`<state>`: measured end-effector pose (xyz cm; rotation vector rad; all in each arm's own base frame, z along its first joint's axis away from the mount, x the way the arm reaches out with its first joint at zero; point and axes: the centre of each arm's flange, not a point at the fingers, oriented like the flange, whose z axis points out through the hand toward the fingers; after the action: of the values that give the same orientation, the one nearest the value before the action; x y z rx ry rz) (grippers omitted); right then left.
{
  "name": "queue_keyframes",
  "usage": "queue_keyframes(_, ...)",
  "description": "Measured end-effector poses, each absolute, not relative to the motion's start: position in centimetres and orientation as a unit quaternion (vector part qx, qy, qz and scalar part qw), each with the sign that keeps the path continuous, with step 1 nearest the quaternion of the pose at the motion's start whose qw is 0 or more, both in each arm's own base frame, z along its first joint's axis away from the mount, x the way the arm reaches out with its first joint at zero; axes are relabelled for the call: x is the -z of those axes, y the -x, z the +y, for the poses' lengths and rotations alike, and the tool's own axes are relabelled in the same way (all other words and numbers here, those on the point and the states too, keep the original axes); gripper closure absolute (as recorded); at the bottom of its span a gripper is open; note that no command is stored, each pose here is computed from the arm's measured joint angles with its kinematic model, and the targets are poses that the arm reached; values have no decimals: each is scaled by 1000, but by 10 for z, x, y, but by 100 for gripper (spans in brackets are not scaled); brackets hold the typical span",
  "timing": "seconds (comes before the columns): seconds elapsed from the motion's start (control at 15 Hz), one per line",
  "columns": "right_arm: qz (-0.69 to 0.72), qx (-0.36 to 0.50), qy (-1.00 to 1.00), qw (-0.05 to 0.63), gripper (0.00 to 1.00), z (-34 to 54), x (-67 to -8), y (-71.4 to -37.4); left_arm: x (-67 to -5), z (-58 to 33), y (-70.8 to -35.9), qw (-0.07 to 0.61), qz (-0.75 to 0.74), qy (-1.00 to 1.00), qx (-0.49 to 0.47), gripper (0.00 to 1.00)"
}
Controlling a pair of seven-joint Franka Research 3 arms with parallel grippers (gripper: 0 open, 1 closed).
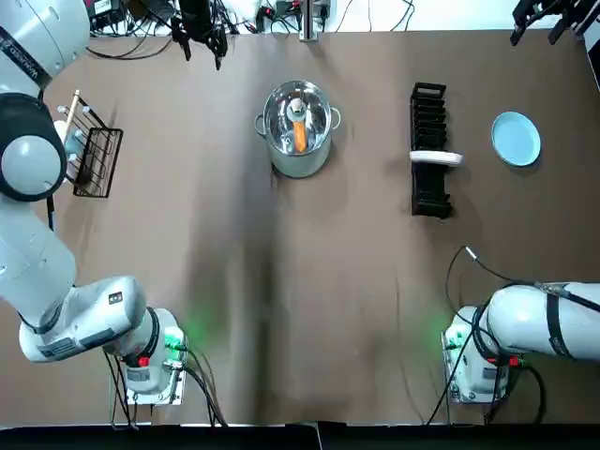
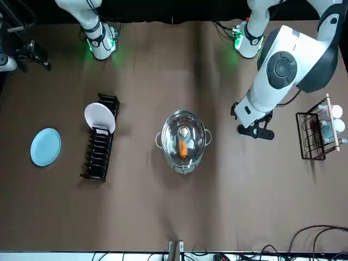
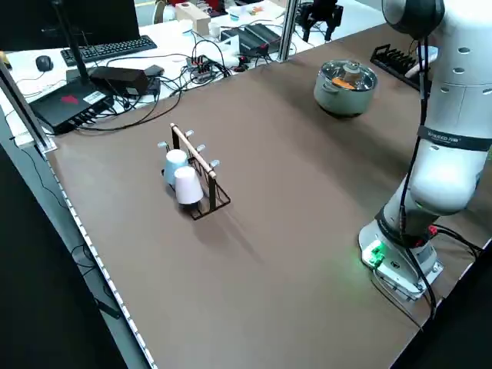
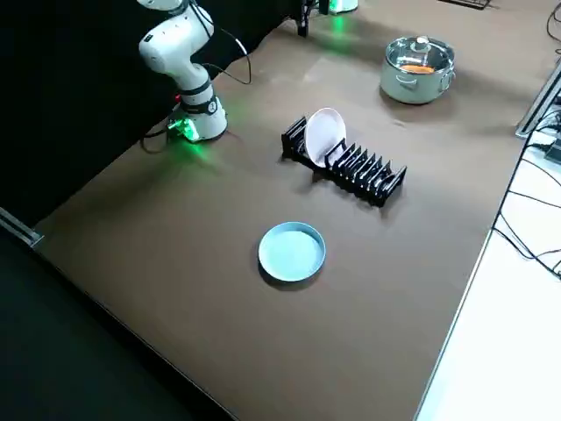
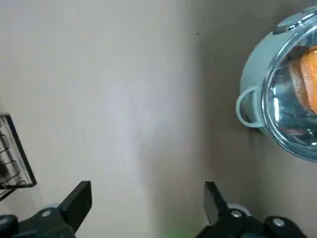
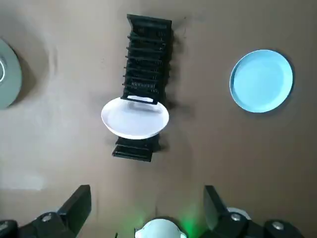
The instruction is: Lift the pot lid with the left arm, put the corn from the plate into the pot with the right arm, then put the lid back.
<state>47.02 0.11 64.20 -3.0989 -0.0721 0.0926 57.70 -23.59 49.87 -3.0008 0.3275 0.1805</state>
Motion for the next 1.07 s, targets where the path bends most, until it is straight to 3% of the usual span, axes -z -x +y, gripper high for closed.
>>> queue_keyframes(0.2,-23,-29,999,20,0,1,-640,-471,-495,-216,-589,86,84,991,-54,0)
queue_keyframes(0.4,-23,-26,999,20,0,1,-641,-472,-532,-141,-605,26,66,996,-52,0)
queue_keyframes(0.8,-26,-14,999,19,0,4,-642,-474,-607,-87,-538,12,67,997,-34,0)
queue_keyframes(1.07,-27,-14,999,19,0,5,-642,-474,-599,-95,-532,14,77,996,-41,0)
